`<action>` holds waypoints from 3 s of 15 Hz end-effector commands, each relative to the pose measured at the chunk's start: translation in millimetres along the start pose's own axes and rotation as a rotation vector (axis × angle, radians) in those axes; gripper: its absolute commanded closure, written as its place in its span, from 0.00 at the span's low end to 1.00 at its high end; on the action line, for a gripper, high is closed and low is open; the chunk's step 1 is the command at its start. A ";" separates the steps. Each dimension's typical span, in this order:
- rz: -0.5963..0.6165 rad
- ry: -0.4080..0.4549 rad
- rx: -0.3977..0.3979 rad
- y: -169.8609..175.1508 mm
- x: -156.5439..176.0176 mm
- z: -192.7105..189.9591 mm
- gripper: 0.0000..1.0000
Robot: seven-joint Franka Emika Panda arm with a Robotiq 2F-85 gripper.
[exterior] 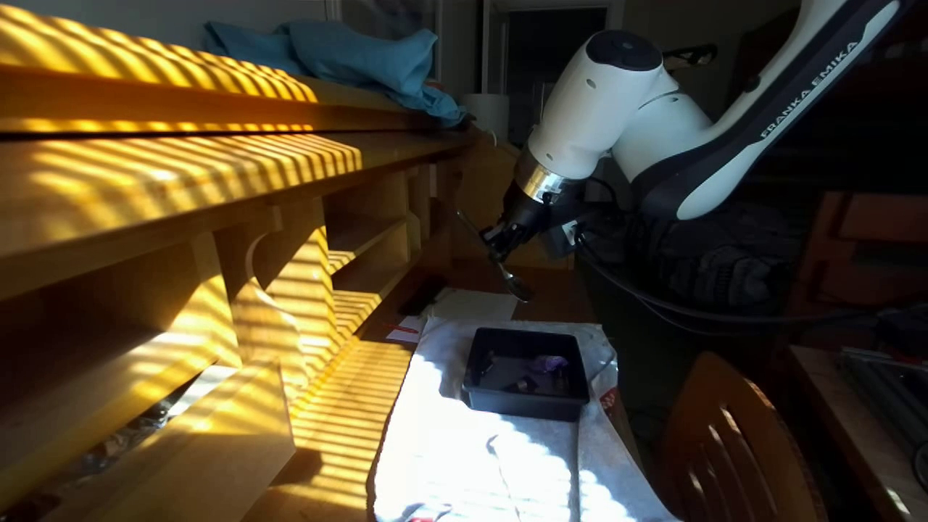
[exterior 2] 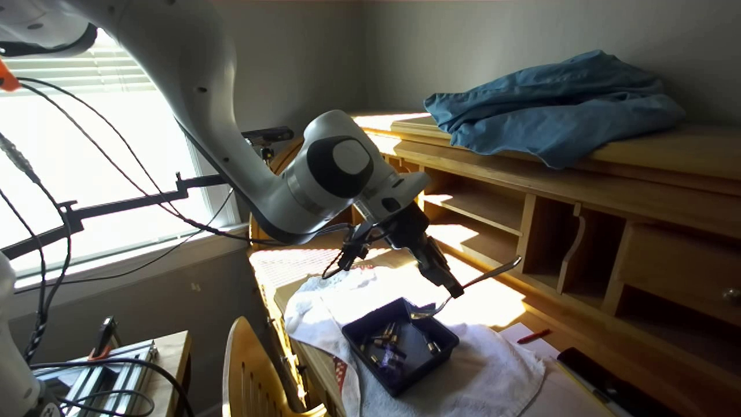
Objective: Put the packet on the spoon and put the packet in the tray
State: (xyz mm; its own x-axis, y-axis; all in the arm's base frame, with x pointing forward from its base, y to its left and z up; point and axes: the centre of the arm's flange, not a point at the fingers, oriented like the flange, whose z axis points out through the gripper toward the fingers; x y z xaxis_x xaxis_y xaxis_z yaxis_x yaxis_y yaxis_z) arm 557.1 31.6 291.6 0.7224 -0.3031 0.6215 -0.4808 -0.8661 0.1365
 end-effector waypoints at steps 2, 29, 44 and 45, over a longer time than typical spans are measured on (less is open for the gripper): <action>0.095 -0.119 0.095 33.3 8.6 15.5 0.97; 0.308 -0.515 0.080 130.8 55.6 126.7 0.97; 0.259 -0.555 0.055 98.1 38.3 207.1 0.97; 0.257 -0.557 0.054 97.1 37.3 209.7 0.97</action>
State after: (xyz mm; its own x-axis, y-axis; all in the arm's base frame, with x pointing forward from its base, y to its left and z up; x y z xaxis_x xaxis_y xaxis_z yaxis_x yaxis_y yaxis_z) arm 627.3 -145.4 174.3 0.7415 -0.6560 0.1412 -0.6617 -0.7497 -0.0083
